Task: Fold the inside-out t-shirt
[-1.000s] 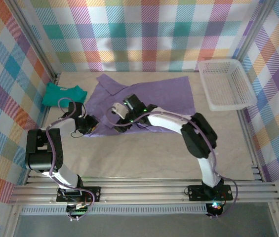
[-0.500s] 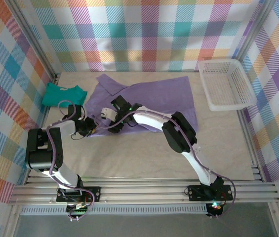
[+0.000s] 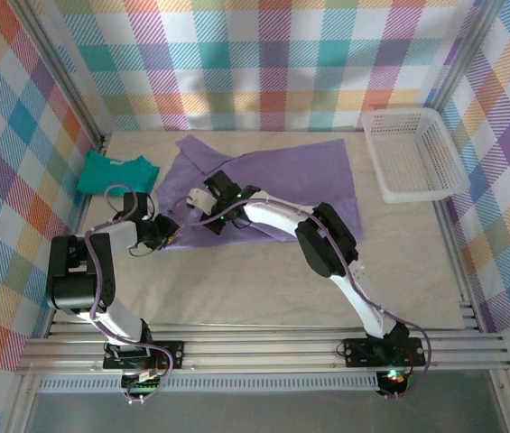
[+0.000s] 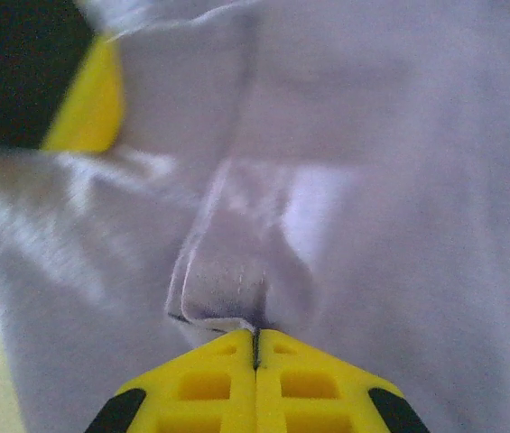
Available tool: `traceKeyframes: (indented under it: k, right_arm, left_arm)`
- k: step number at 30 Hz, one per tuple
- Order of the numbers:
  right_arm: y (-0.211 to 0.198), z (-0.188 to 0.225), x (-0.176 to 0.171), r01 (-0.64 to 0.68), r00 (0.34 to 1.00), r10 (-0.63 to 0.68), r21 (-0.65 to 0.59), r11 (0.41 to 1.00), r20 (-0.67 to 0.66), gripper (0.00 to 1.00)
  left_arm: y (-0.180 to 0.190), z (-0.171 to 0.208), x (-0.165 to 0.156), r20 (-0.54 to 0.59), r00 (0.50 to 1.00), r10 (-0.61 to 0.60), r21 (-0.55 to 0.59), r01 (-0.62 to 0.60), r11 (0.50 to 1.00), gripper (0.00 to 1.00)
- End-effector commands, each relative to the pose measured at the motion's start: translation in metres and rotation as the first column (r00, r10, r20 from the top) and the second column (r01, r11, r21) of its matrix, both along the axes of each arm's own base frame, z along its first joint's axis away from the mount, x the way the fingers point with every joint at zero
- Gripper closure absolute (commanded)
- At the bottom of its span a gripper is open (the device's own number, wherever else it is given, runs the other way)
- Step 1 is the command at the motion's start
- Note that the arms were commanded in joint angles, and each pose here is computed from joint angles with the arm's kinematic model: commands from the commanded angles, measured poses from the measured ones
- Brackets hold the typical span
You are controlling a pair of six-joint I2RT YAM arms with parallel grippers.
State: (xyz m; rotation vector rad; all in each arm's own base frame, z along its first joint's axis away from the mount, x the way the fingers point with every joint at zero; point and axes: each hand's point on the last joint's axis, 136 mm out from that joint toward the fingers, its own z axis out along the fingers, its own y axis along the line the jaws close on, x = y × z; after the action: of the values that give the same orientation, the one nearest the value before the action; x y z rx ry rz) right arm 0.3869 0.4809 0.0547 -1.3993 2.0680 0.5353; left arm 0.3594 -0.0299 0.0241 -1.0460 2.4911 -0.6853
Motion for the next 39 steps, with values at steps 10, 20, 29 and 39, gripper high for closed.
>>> traceKeyframes:
  k: [10,20,29,39]
  right_arm:
    - [-0.094,0.061,0.138,0.65,0.745,-0.602,0.11,0.752,-0.287,0.59]
    - [-0.248,0.07,0.016,0.711,0.666,-0.701,-0.067,0.7,-0.256,0.51]
    - [-0.353,0.003,-0.011,0.819,0.404,-0.85,-0.282,0.501,-0.338,0.55]
    - [-0.407,-0.043,-0.085,0.772,0.112,-0.928,-0.557,0.306,-0.355,0.61]
  left_arm:
    - [0.009,-0.005,-0.006,-0.039,0.999,0.027,0.01,-0.026,1.0,0.63]
    - [0.005,0.053,0.009,0.125,0.992,-0.006,0.068,-0.002,0.998,0.52]
    - [-0.027,0.03,0.02,0.075,0.993,-0.096,0.073,0.09,0.993,0.55]
    - [-0.032,-0.016,-0.039,-0.071,0.991,-0.117,0.03,0.12,0.992,0.56]
